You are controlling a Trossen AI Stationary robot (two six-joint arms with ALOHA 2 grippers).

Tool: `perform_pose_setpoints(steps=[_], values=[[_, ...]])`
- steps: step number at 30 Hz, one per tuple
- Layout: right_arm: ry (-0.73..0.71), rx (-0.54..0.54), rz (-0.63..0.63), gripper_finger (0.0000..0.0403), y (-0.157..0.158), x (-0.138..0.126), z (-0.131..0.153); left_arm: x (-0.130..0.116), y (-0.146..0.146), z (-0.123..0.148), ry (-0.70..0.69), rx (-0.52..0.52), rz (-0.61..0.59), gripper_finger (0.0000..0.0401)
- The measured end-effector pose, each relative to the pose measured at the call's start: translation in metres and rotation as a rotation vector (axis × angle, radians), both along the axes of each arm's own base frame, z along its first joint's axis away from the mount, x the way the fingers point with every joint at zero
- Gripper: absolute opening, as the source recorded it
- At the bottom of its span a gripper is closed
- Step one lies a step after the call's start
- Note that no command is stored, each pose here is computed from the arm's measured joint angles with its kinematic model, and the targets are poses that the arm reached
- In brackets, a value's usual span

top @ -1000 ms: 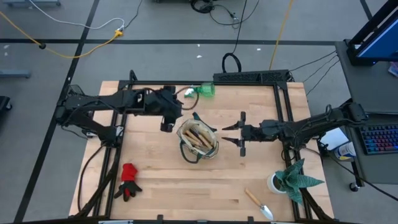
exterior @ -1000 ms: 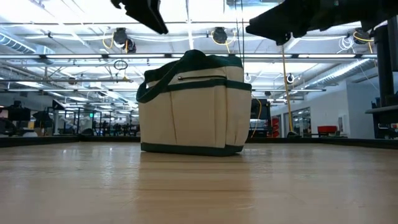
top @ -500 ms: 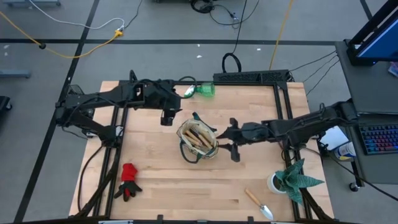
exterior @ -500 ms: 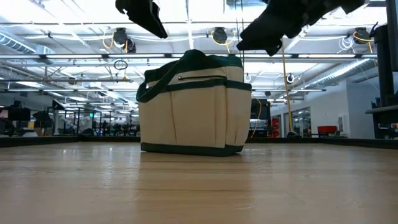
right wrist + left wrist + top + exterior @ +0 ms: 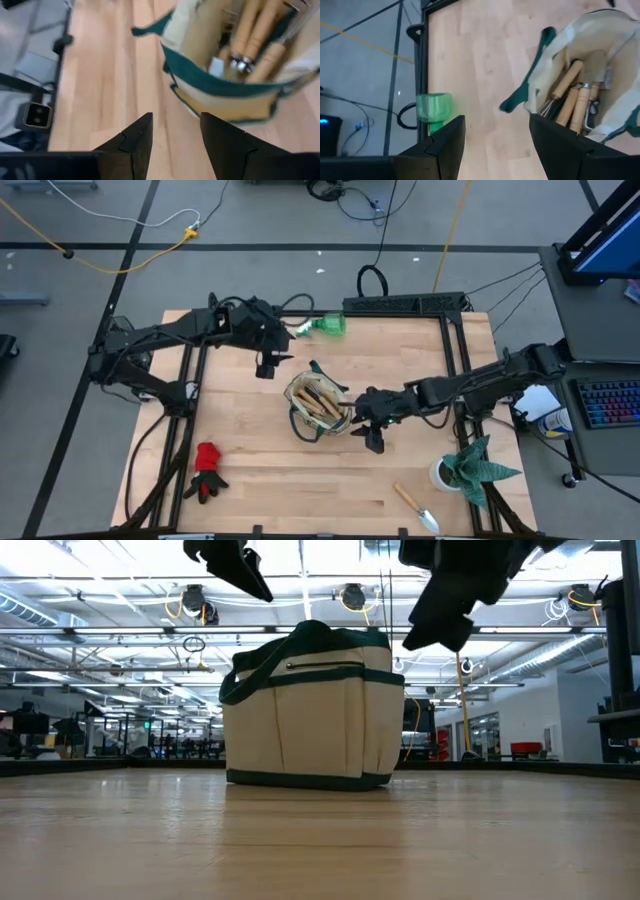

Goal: Pick & Place Garden tools in Gardening bag
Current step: Put the brown trowel into the brown gardening bag

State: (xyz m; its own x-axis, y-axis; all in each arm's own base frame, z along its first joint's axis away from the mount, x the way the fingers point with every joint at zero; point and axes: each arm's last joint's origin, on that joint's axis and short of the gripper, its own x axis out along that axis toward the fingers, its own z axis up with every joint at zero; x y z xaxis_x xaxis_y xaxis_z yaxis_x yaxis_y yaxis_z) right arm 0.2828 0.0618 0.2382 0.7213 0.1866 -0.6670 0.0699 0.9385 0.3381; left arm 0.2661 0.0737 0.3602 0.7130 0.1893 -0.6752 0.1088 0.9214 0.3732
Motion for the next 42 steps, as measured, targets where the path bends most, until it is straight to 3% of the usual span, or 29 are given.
perform_pose_setpoints(steps=[6,11,22,31,37,42], values=[[0.122,-0.042,-0.066,0.0160,0.006,-0.008,0.010,-0.008,0.021,0.003,-0.029,-0.026,0.020,0.0227],[0.299,0.070,-0.147,0.0160,0.005,-0.019,0.002,-0.012,0.031,0.004,-0.062,-0.070,-0.049,0.0227],[0.510,0.354,-0.196,0.0160,0.014,-0.029,-0.002,-0.011,0.039,0.008,-0.114,-0.028,-0.040,0.0227],[0.596,0.429,-0.185,0.0160,0.029,-0.038,-0.012,-0.011,0.039,0.008,-0.113,-0.026,-0.041,0.0227],[0.709,0.512,-0.270,0.0160,0.044,-0.047,-0.032,-0.011,0.039,0.008,-0.114,-0.030,-0.038,0.0227],[0.716,0.503,-0.190,0.0160,0.062,-0.039,-0.050,-0.011,0.039,0.008,-0.118,-0.050,-0.022,0.0227]])
